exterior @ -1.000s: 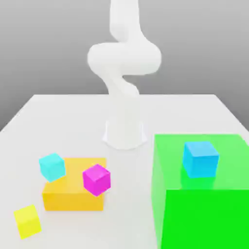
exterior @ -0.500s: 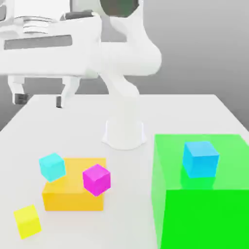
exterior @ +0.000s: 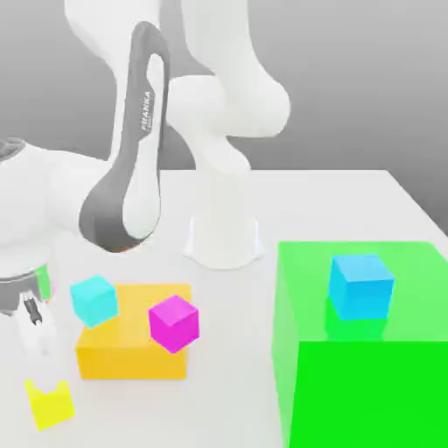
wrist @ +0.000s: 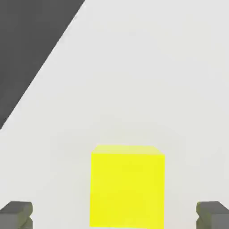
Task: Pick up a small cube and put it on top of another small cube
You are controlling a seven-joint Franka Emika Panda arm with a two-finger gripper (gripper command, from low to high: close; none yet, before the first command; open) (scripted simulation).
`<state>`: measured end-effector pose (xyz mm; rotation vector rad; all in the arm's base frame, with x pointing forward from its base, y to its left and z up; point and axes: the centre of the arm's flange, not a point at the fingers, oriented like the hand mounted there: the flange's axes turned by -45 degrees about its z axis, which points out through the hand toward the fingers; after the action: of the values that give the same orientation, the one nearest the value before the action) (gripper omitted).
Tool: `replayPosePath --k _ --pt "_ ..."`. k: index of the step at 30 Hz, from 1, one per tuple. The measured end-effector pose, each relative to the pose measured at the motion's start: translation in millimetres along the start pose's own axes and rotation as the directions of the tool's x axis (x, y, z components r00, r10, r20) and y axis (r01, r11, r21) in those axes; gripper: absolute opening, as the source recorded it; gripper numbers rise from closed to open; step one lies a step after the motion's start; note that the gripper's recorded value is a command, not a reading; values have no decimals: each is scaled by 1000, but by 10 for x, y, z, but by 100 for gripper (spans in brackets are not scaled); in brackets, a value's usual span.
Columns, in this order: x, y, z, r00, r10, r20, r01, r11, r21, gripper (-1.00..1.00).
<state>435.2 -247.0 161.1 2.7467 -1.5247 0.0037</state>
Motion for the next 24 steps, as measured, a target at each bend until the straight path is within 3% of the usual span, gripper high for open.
replayPosePath --k 1,2,9,14,24 --pt "-3 6 136 1000 2 1 -2 1000 -1 0" --pt "-8 11 244 1000 2 1 -2 1000 -1 -100" --pt "-8 13 257 1000 3 1 -3 1000 -1 -100" --pt "-30 1 -311 1000 10 2 -10 1000 1 -100" --pt "-1001 -328 -1151 969 244 24 -245 969 17 -100"
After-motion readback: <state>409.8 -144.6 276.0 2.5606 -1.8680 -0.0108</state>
